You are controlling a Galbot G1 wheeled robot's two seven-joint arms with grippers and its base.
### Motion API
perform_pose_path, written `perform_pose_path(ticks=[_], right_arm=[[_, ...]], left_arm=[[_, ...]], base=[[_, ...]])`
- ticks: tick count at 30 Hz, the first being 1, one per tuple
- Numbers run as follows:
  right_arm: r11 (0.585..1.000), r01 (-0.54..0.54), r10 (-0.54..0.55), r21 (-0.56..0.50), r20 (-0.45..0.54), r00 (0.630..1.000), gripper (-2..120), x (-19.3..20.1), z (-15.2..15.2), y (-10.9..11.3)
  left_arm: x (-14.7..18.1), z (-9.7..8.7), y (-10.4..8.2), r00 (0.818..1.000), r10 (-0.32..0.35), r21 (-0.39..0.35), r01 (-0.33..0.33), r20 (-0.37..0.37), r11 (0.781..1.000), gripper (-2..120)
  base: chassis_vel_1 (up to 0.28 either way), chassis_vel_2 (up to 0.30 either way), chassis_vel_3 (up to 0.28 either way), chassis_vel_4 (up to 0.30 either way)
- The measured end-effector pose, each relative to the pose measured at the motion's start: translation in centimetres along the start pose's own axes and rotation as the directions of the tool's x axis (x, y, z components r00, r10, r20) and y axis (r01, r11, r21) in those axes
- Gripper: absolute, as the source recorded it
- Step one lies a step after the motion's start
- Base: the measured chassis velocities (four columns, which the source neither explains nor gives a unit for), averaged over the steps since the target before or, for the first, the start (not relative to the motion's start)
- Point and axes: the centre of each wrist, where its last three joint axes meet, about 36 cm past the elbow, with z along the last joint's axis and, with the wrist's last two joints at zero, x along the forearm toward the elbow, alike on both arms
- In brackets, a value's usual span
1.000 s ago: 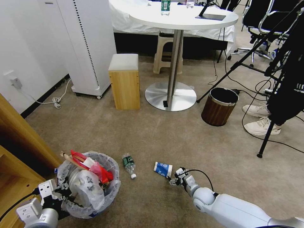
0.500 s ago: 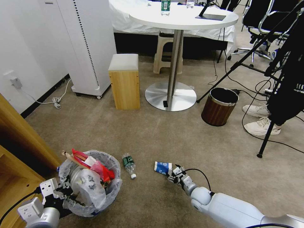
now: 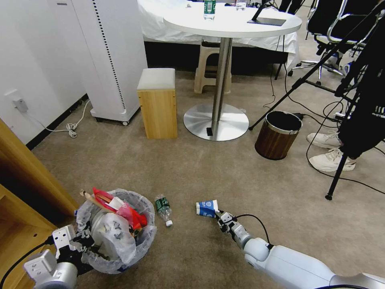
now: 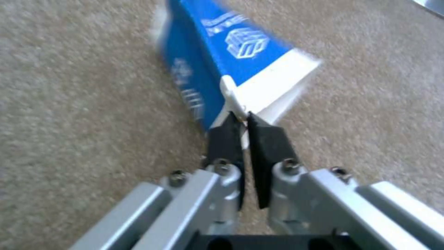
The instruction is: Pick up the trash bin and place the garbage on the floor into it.
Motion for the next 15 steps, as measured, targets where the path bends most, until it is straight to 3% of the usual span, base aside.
perform_pose_path(ticks=[1, 6, 15], right_arm=[[1.000, 0.006, -0.006, -0.005, 0.013, 1.000, 0, 0.1, 0.0, 0.1], [0.999, 0.035, -0.032, -0.035, 0.074, 0.997, 0, 0.4, -1.2, 0.0], [0.991, 0.093, -0.067, -0.092, 0.254, 0.965, 0, 2.1, -6.2, -0.4]], left_arm=[[0.0, 0.0, 0.1, 1.000, 0.000, -0.002, 0.000, 0.001, 1.000, 0], [-0.2, 0.0, 0.2, 1.000, -0.002, -0.005, 0.002, -0.001, 1.000, 0], [-0.9, 0.4, 0.8, 1.000, -0.015, -0.012, 0.014, -0.012, 1.000, 0]], base=[[0.000, 0.000, 0.000, 0.000], [0.000, 0.000, 0.000, 0.000], [0.000, 0.000, 0.000, 0.000]])
